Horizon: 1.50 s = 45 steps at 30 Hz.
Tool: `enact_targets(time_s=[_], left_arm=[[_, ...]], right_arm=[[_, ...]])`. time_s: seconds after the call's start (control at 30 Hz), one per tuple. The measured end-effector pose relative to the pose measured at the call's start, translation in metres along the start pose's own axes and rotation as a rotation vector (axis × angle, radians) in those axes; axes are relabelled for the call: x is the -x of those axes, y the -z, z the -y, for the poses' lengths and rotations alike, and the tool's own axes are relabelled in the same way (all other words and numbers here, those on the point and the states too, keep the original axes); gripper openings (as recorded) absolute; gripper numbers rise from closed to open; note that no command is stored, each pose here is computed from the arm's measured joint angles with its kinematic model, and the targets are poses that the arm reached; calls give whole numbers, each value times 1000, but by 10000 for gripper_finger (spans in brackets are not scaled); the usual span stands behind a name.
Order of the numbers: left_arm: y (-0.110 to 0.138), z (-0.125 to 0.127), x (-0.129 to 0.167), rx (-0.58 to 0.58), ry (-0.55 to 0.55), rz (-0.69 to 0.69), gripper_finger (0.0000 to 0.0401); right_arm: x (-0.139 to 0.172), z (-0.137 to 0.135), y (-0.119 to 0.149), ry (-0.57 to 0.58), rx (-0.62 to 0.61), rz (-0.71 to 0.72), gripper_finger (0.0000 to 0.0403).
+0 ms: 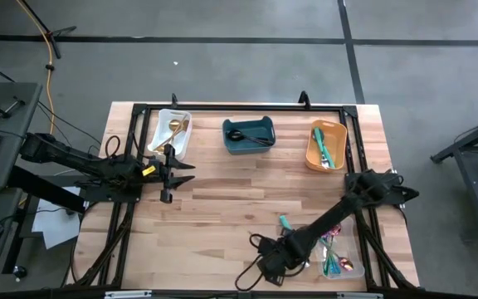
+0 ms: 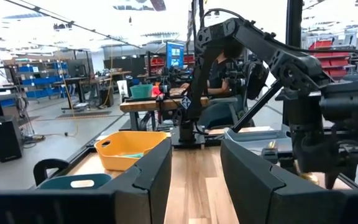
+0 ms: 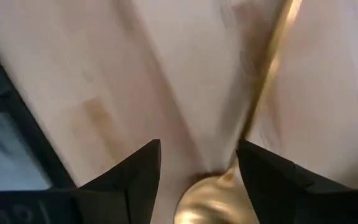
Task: Sort silverware by color (type)
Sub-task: Put the gold spoon into the white bin
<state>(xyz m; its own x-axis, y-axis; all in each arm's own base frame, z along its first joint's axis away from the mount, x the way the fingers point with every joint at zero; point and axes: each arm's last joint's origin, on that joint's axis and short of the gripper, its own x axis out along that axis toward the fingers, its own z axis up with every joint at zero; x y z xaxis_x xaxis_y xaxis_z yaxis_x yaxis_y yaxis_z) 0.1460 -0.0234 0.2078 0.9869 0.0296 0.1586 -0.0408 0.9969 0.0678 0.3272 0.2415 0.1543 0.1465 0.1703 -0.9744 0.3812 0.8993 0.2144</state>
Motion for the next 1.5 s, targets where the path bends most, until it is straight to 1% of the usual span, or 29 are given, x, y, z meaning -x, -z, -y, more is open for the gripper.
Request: enact_targets(time_s=[0.13, 0.23, 0.33, 0.47, 0.5, 0.6, 0.7, 0.77, 0.87, 0.93, 0.97, 1.1, 1.2, 1.27, 1.37, 1.43, 1.5], left_arm=[[0, 0, 0, -2, 0, 0, 131], [0, 0, 0, -20, 0, 0, 131], [0, 0, 0, -26, 0, 0, 131], [0, 0, 0, -26, 0, 1, 131], [0, 0, 0, -26, -1, 2, 131], [0, 0, 0, -26, 0, 2, 131], [0, 0, 0, -25, 0, 2, 131], [0, 0, 0, -25, 0, 2, 131], [-2, 0, 1, -15, -2, 13, 131], [-3, -1, 2, 3, -2, 20, 131], [-4, -1, 2, 6, -3, 28, 131], [-8, -2, 5, 26, -5, 55, 131], [-10, -2, 6, 36, -6, 68, 131], [-10, -2, 6, 41, -6, 71, 131], [-10, -2, 7, 44, 11, 69, 131], [-10, -1, 7, 43, 20, 63, 131], [-9, 0, 7, 41, 26, 55, 131]], right_arm=[[-7, 3, 0, 44, -13, 2, 205], [-12, 7, 1, 111, -23, 4, 178], [-20, 9, 1, 145, 5, -9, 124], [-27, 9, 0, 135, 64, -22, 25], [-27, 10, -2, 131, 91, -25, 15], [-25, 13, -7, 125, 97, -20, 19], [-18, 17, -15, 123, 164, 6, 8], [-10, 21, -22, 145, 202, 60, 9], [3, 32, -35, 241, 232, 171, 5], [20, 34, -43, 267, 241, 274, 5], [27, 35, -45, 267, 251, 299, 5], [37, 39, -51, 308, 303, 353, 4], [43, 47, -60, 315, 314, 372, 4], [39, 57, -65, 285, 311, 393, 3], [32, 81, -67, 167, 268, 427, 3], [33, 95, -67, 93, 238, 514, 3], [38, 110, -67, 45, 238, 633, 3]])
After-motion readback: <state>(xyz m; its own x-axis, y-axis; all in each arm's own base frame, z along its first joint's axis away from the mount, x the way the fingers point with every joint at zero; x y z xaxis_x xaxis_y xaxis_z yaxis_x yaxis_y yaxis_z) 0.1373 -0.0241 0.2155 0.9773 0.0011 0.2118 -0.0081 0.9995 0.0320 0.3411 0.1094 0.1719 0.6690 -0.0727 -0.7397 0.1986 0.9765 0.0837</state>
